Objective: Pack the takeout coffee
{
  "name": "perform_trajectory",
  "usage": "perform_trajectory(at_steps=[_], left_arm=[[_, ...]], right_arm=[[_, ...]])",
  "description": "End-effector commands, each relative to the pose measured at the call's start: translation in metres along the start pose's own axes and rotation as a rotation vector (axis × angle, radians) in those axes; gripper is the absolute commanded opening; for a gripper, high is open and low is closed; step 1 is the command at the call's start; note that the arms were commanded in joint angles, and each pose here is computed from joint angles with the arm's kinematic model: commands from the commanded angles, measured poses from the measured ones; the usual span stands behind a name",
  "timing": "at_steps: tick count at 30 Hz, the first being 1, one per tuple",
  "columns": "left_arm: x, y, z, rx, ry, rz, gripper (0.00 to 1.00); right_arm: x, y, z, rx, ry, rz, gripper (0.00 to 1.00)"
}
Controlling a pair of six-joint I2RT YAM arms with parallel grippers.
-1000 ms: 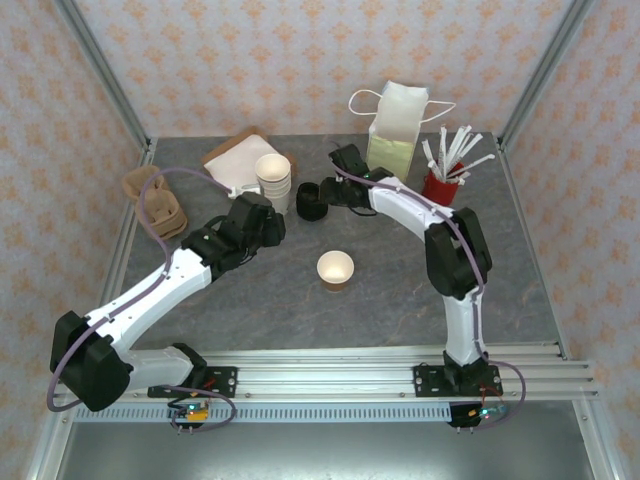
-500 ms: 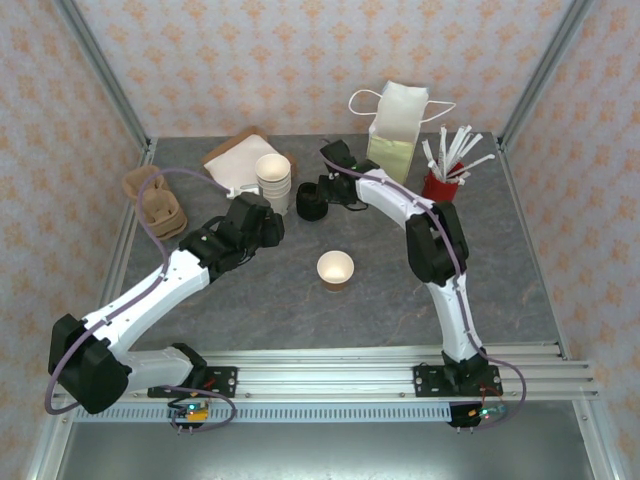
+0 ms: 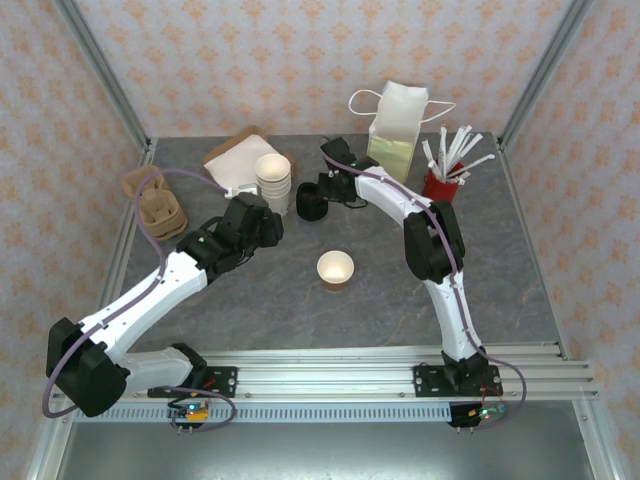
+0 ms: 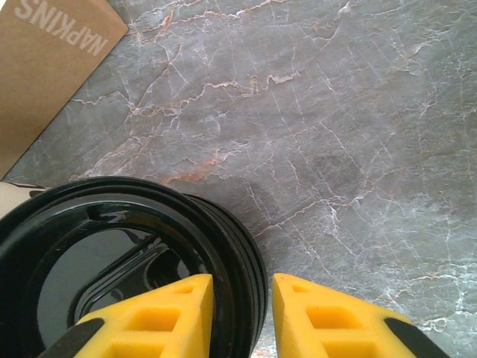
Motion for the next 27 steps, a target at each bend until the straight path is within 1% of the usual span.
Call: perform_trajectory(at_steps=[1, 12, 27], left_arm=[[0.004, 0.010, -0.002, -0.002, -0.024, -0.040, 0.54], [0.003, 0.012, -0.002, -0.003, -0.027, -0.045, 0.54], [0.003, 0.013, 0.000, -0.003, -0.026, -0.046, 0.54]], right_arm=[[-0.007, -0.002, 0.002, -0.019, 0.024, 0.002, 0.26], [-0.010, -0.001, 0.003, -0.027, 0.029, -0.009, 0.24], [0.001, -0.001, -0.004, -0.011, 0.015, 0.004, 0.20]])
Point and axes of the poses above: each hand's point on the last joint's axis, 136 mm out from that joint toward the fingers, its own x axis back along the fingers, its own y axis along the line the jaws close on, z = x × y, the point moved 2 cm from there along x, back along the fingers, and after that the axes turned 12 degrees about x, right-handed, at the moved point
